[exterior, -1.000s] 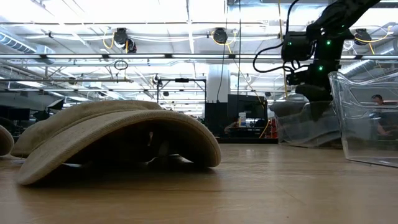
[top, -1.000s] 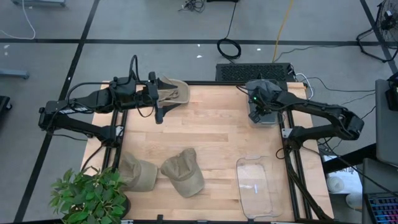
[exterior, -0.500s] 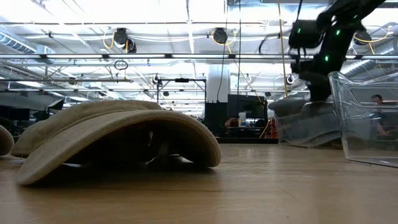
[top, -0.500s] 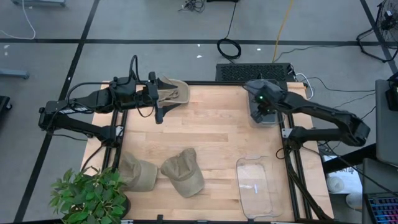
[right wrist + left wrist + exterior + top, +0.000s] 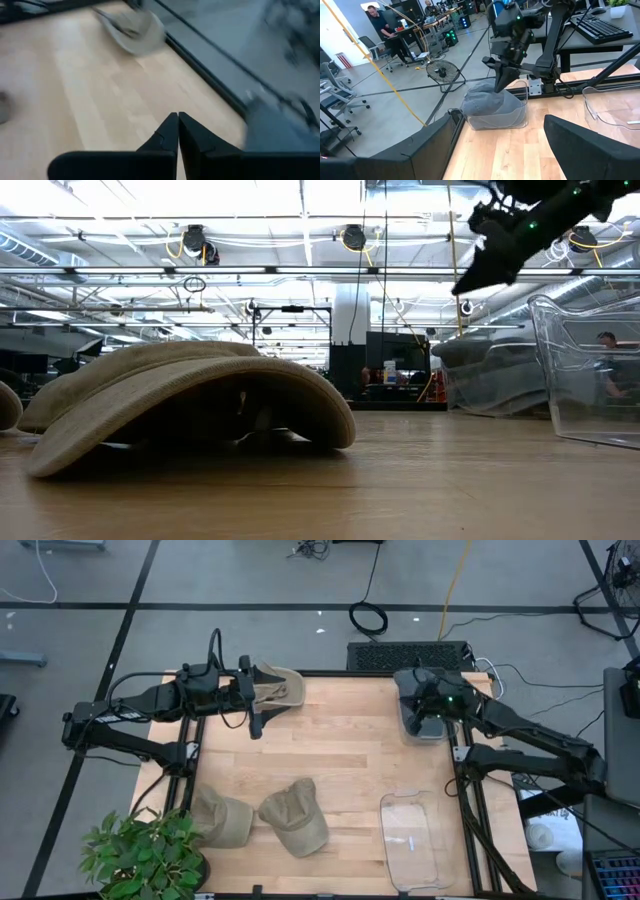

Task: Pick & Place hat
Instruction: Put the top brown and blue cap into the bottom transparent bin

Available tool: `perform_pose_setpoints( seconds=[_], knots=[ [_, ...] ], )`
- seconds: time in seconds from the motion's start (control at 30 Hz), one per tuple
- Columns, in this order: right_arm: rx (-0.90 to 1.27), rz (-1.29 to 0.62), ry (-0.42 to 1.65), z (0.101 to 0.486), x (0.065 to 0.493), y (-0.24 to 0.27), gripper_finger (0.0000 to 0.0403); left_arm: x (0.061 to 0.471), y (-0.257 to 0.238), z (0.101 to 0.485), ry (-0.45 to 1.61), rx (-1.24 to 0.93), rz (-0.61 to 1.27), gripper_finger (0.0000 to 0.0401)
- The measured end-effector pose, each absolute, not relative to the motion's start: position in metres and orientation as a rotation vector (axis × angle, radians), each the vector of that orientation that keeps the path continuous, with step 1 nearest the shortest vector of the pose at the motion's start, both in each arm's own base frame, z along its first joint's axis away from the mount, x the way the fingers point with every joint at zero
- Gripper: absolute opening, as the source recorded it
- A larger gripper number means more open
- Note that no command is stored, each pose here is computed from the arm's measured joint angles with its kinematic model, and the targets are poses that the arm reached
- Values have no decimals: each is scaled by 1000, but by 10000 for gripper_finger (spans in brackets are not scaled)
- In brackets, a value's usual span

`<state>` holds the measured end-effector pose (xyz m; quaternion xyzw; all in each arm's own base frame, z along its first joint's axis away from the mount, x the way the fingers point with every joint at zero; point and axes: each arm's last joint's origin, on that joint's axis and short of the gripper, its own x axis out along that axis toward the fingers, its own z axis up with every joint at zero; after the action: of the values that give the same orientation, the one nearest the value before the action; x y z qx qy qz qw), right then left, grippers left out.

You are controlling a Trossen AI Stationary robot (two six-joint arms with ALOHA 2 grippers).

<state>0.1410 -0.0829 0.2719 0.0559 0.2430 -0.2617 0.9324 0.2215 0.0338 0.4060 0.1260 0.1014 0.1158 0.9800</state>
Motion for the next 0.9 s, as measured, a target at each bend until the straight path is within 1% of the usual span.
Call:
perform_pose_setpoints(
  seconds=[0.13, 0.37, 0.5, 0.6, 0.67, 0.77, 0.83, 0.9],
  knots=[
    [23, -431, 388, 263, 149, -77, 0, 222, 34, 406, 204, 254, 233, 324],
    [-44, -373, 232, 232, 156, -68, 0, 222, 34, 407, 197, 247, 234, 324],
    [-98, -343, 126, 222, 154, -61, 0, 222, 34, 407, 187, 216, 239, 324],
    [-142, -334, 38, 221, 151, -57, 0, 223, 34, 414, 108, 191, 247, 324],
    [-152, -334, -8, 221, 149, -56, 0, 223, 33, 418, 60, 131, 238, 324],
    [-155, -336, -28, 217, 147, -55, 0, 223, 33, 420, 30, 53, 236, 324],
    [-158, -336, -27, 216, 147, -55, 0, 223, 33, 420, 28, 52, 236, 324],
    [-163, -336, -26, 215, 146, -55, 0, 223, 33, 421, 31, 99, 239, 324]
  ],
)
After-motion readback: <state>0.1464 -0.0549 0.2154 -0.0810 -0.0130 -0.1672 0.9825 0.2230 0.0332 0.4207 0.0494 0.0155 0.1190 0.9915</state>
